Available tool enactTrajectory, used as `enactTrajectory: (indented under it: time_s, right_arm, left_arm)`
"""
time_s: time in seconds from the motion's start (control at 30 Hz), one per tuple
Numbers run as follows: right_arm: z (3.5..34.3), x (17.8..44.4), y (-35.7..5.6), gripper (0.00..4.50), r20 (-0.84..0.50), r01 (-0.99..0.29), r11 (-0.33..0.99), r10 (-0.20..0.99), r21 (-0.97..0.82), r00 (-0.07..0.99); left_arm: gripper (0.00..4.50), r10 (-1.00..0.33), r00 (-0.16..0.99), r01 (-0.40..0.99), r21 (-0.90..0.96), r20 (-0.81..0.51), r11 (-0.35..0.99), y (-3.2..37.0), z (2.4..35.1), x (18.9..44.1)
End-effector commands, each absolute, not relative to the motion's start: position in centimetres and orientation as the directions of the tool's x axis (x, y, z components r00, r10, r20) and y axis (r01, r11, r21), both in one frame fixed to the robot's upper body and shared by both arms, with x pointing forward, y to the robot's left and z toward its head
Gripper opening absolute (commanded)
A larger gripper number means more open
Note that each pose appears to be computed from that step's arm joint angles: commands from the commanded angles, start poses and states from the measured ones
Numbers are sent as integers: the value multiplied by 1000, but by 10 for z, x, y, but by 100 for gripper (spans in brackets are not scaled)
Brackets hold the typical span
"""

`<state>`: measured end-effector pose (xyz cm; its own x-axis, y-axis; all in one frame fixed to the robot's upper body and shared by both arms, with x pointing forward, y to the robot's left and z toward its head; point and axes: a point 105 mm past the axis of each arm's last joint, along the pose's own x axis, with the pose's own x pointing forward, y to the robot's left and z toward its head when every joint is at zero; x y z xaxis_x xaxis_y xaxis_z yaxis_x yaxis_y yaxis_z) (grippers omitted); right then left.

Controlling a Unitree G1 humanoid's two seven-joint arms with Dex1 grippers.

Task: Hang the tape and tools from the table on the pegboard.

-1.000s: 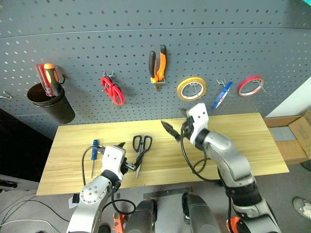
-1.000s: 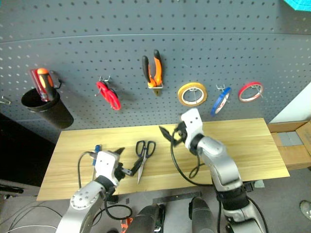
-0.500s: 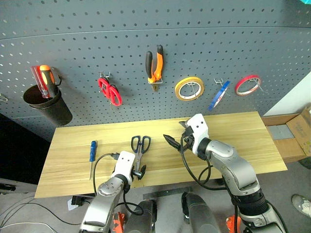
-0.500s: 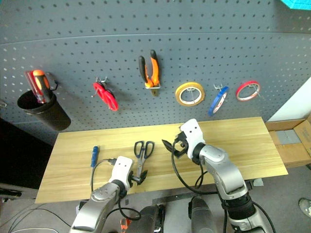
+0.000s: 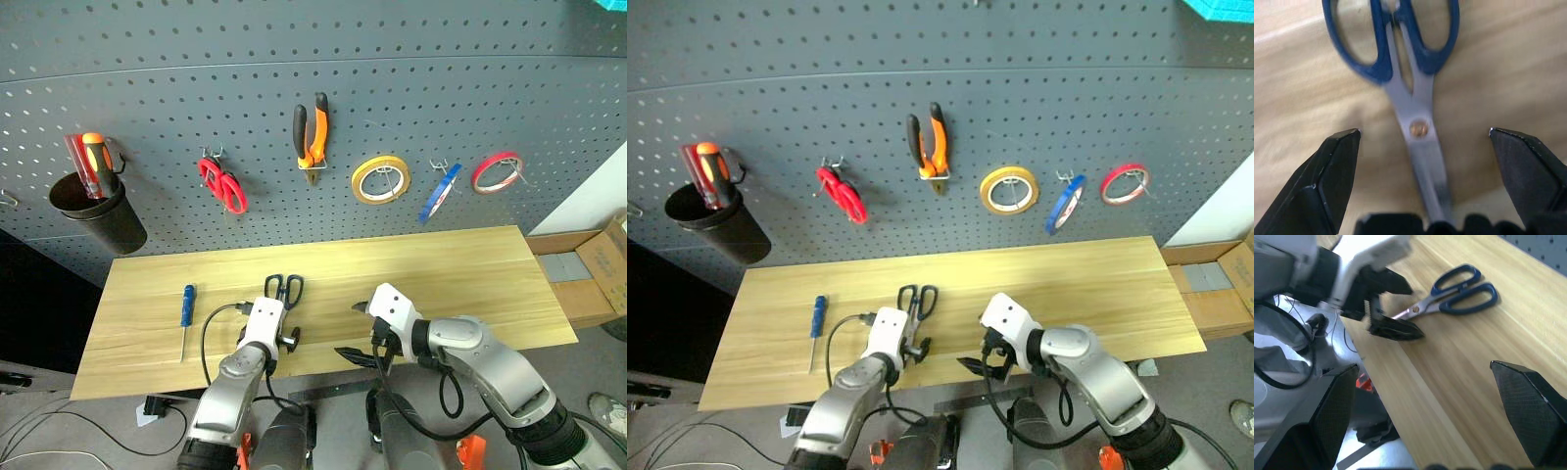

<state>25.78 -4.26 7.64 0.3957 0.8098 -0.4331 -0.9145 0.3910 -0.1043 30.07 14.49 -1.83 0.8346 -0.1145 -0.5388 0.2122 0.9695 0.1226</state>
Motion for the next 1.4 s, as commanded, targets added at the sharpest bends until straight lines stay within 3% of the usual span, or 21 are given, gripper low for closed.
enactTrajectory:
  time_s: [0.03,0.2,0.3,0.63,0.73,0.93,1.03,1.17,1.3,1.4]
  right_arm:
    - [90,253,-32,447,-389,-927,349,842,-135,374]
    - [92,255,-35,447,-396,-925,353,836,-141,379]
    - [92,257,-39,450,-401,-920,364,828,-145,391]
    - [93,263,-43,450,-403,-916,369,823,-156,400]
    - [94,265,-44,450,-403,-916,368,823,-158,401]
    - [100,268,-48,450,-398,-923,350,832,-161,385]
    - [101,272,-51,450,-399,-923,347,832,-168,385]
    - [107,277,-56,450,-377,-928,320,849,-192,371]
    - [165,276,-49,450,-92,-927,318,935,-199,341]
    - [190,275,-51,450,3,-932,310,949,-188,315]
  left_arm:
    - [450,-71,822,183,145,-565,972,148,-26,306]
    - [450,-33,789,195,199,-613,960,151,-35,308]
    - [399,-20,773,196,209,-634,958,153,-39,307]
    - [70,-11,766,194,216,-643,957,160,-40,302]
    - [68,-8,790,199,244,-613,949,165,-32,304]
    - [55,-225,896,345,278,-384,897,152,20,301]
    - [44,-294,897,389,269,-331,881,150,32,292]
    - [44,-376,918,396,247,-127,884,146,71,283]
    - [44,-403,915,391,281,-14,877,148,95,272]
    - [44,-405,914,381,292,25,877,149,106,272]
